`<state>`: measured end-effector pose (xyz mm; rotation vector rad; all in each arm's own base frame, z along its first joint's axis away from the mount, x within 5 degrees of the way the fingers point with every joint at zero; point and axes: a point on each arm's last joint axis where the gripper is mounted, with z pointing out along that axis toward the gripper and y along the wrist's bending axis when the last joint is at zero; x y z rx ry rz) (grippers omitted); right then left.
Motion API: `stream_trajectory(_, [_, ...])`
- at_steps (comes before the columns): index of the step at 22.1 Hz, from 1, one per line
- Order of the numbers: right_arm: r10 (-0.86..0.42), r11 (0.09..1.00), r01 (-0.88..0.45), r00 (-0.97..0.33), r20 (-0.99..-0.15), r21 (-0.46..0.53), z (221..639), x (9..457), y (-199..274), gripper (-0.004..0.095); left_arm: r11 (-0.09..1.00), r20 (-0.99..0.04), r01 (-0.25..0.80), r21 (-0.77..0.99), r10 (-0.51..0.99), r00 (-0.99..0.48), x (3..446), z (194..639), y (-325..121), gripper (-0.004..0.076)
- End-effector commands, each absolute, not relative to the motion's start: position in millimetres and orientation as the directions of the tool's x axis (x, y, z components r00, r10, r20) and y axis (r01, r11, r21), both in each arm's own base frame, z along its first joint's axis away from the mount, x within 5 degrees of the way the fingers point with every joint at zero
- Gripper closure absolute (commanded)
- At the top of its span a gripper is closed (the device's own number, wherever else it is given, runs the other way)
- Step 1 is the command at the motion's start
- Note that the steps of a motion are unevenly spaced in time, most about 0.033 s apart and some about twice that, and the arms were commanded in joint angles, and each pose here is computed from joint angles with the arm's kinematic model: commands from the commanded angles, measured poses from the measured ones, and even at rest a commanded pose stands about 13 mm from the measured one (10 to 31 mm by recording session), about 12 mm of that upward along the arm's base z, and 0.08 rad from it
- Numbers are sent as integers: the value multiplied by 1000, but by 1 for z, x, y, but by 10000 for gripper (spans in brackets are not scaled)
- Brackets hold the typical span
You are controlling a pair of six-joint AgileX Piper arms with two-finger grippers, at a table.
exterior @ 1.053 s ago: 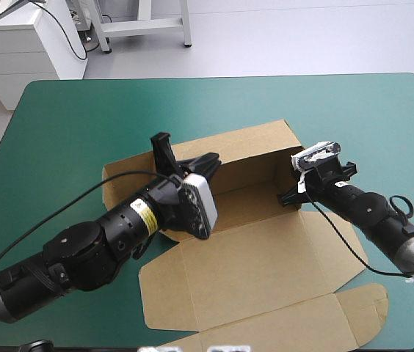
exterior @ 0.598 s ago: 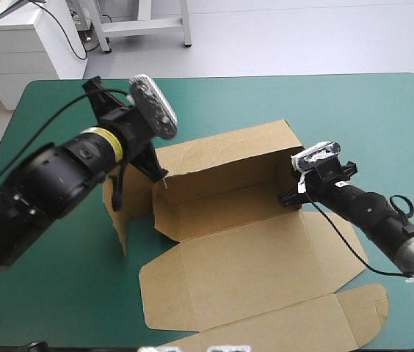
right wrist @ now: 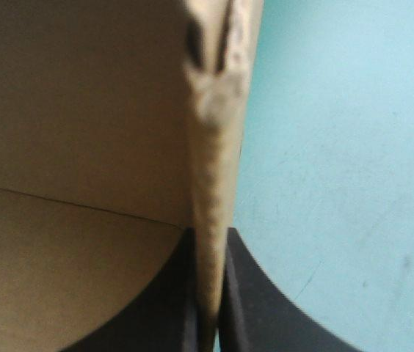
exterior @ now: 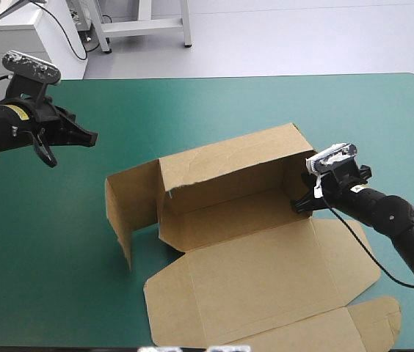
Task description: Fold the box
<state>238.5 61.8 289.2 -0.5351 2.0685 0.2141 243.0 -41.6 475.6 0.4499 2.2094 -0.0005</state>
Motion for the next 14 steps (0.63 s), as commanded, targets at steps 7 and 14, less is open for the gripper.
stream_trajectory(7, [-273, 939, -339, -624, -733, -61, 376, 230, 46, 923, 940, -809, 311, 141, 291, -511, 237, 487, -42, 732])
stream_trajectory(14, [-293, 941, -337, -771, -565, -29, 358, 257, 49, 923, 938, -759, 323, 130, 303, -576, 250, 471, -43, 732])
